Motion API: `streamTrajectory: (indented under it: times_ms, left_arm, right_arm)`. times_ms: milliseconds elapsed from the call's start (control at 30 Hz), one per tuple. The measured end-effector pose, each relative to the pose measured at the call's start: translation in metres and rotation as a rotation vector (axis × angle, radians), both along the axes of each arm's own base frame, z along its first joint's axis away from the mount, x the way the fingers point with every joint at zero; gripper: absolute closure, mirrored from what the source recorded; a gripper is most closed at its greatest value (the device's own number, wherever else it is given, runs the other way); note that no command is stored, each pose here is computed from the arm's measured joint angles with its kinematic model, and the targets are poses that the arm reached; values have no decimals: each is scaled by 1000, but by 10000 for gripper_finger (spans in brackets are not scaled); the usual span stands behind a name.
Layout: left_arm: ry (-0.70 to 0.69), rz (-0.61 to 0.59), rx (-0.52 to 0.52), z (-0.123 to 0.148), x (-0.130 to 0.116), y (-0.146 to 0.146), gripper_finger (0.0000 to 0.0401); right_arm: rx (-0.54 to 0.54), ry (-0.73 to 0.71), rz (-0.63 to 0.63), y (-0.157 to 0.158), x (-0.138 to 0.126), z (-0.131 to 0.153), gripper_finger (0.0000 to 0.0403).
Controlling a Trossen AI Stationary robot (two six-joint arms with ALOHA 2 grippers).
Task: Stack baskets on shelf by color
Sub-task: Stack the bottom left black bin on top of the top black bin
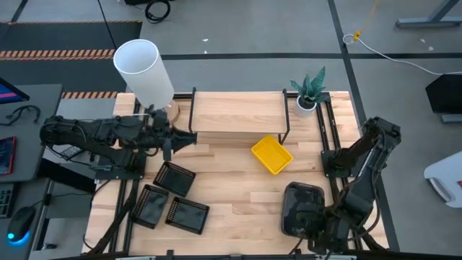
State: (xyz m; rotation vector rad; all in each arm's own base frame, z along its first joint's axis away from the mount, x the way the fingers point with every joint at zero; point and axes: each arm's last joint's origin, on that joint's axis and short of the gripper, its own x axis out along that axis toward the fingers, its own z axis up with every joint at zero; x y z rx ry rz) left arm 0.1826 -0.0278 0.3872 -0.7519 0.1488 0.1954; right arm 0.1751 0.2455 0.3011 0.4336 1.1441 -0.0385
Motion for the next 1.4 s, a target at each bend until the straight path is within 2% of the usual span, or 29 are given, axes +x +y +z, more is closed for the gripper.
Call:
streamTrajectory:
  times_ms: [133, 333, 433, 600, 767, 867, 967, 1067, 1200, 1400]
  left_arm:
    - [135, -58, -113, -13, -4, -2, 259]
    - [319, -117, -219, -31, -2, -6, 259]
    - [426, -199, -269, -41, 2, -10, 259]
    - [587, -363, -359, -56, 11, -22, 259]
    - [861, -480, -408, -79, 11, -39, 259]
    - [1031, -495, -411, -92, 6, -50, 259]
    - [1154, -507, -367, -101, 1, -59, 259]
    - [1200, -508, -294, -107, 0, -68, 259]
    - [1214, -448, -188, -117, 5, -76, 259]
    - [1279, -418, -144, -132, 15, -84, 259]
  right_arm:
    - [-17, -48, -57, -11, 1, 8, 235]
    - [-80, -128, -148, -26, 15, 12, 236]
    - [-79, -150, -178, -32, 24, 12, 236]
    - [-73, -196, -161, -34, 33, 15, 236]
    - [-101, -215, -162, -37, 36, 15, 236]
    - [-112, -228, -166, -36, 35, 15, 236]
    - [-134, -252, -179, -37, 36, 16, 236]
    - [-147, -267, -189, -37, 36, 16, 236]
    - [-146, -269, -188, -37, 36, 16, 236]
    - [-149, -269, -184, -37, 36, 16, 236]
